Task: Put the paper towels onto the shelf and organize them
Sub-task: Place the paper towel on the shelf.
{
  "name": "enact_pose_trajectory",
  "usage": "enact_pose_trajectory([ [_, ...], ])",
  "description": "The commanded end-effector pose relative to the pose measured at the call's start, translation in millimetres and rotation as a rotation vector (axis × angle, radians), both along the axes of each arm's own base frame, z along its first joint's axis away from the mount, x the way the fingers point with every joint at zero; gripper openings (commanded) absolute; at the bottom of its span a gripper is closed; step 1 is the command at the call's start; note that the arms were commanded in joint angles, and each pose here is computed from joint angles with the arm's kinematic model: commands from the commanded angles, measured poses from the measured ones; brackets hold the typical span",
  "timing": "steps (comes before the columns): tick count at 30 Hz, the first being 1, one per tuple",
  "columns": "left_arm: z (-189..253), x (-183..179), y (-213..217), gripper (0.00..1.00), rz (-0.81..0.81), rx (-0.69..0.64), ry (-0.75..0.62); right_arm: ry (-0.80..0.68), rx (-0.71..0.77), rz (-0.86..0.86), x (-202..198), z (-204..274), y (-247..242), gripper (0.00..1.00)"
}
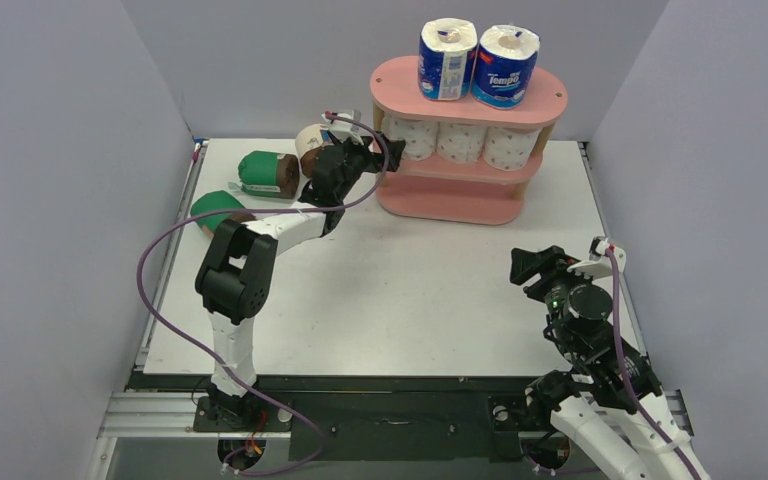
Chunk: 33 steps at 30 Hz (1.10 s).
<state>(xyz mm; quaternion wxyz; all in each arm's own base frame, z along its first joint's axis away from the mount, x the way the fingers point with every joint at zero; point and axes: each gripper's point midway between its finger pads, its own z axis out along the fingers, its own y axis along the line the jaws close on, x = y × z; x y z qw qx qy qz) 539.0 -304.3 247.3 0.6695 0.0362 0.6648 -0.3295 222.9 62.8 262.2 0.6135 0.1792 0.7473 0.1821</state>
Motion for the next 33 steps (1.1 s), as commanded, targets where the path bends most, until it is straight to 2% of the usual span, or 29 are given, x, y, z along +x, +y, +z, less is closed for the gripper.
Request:
enact_pose_trajectory([
  [1,11,8,1,0.97,0.011,-0.006,-0.031,-0.008,0.000,-0.039,2,-1,-6,0.58],
  [18,48,-26,21,0.97,0.022,-0.016,-0.094,-0.025,0.090,-0.065,10,-15,-1,0.63],
  [24,65,-52,35,0.97,0.027,-0.044,-0.084,-0.020,0.034,0.041,7,-16,13,0.65],
  [30,16,-79,65,0.96,0.144,-0.091,0.201,0.003,0.036,0.072,11,-22,22,0.68],
  [33,-16,-95,87,0.97,0.242,-0.055,0.356,0.003,0.051,0.099,13,-24,30,0.71],
])
